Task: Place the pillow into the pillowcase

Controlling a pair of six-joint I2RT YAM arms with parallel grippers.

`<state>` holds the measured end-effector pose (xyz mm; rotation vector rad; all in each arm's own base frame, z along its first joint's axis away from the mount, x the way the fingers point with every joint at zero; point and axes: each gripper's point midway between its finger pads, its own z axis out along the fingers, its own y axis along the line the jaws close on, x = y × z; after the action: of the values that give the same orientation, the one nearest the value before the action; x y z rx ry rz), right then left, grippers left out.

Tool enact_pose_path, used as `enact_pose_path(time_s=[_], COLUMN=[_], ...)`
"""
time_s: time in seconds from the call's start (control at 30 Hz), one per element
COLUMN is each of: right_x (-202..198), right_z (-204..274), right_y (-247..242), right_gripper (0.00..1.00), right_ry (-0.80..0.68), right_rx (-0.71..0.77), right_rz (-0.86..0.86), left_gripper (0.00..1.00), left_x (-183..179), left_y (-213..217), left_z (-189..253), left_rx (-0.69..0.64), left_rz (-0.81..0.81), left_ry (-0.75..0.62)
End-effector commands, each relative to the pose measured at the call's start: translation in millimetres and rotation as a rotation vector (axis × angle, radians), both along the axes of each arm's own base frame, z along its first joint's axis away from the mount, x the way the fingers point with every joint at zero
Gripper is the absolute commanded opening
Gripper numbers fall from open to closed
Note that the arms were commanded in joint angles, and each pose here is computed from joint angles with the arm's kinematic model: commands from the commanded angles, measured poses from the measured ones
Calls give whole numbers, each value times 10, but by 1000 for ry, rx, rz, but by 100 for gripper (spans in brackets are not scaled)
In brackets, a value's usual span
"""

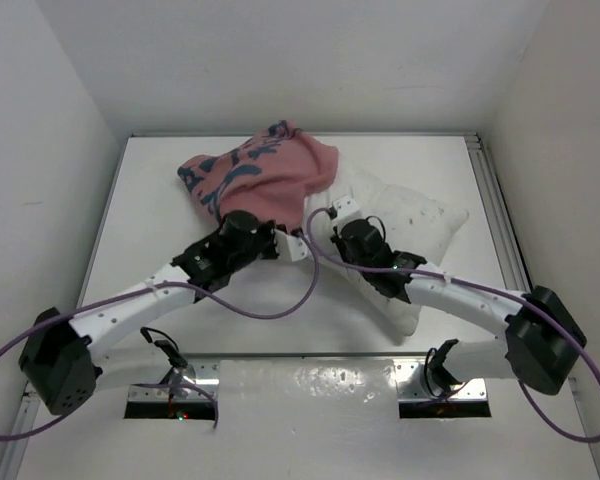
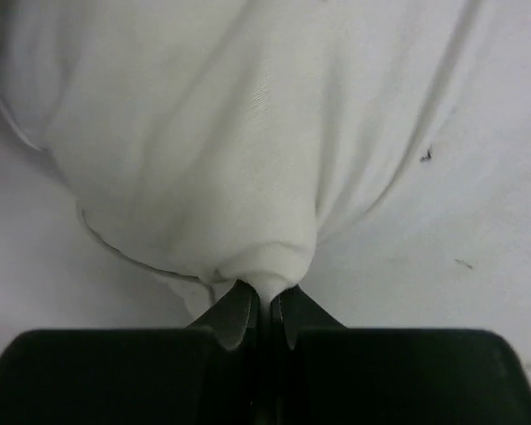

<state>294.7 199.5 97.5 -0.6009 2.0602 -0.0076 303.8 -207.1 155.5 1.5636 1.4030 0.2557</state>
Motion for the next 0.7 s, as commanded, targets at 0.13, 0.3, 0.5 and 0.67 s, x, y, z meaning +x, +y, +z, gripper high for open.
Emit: enact_pose_path(time_s=[0.13, 0.3, 0.5, 0.67], right_x=[409, 368, 298, 261], right_z=[1892, 2153, 2221, 1663], right_y=[230, 381, 305, 292], right_gripper=[0, 0, 0, 0], right_ry=[-229, -185, -227, -118], right_rx=[636, 783, 903, 880], right_rz=[-40, -26, -50, -119], left_gripper=[0, 0, 0, 0], left_x=[-683, -737, -635, -620], left_y=[-630, -886, -1005, -1074], left_z=[889, 1449, 2024, 2059], left_rx=[-304, -416, -589, -676], left_rz=[-261, -352, -325, -309], left_ry=[297, 256, 237, 285])
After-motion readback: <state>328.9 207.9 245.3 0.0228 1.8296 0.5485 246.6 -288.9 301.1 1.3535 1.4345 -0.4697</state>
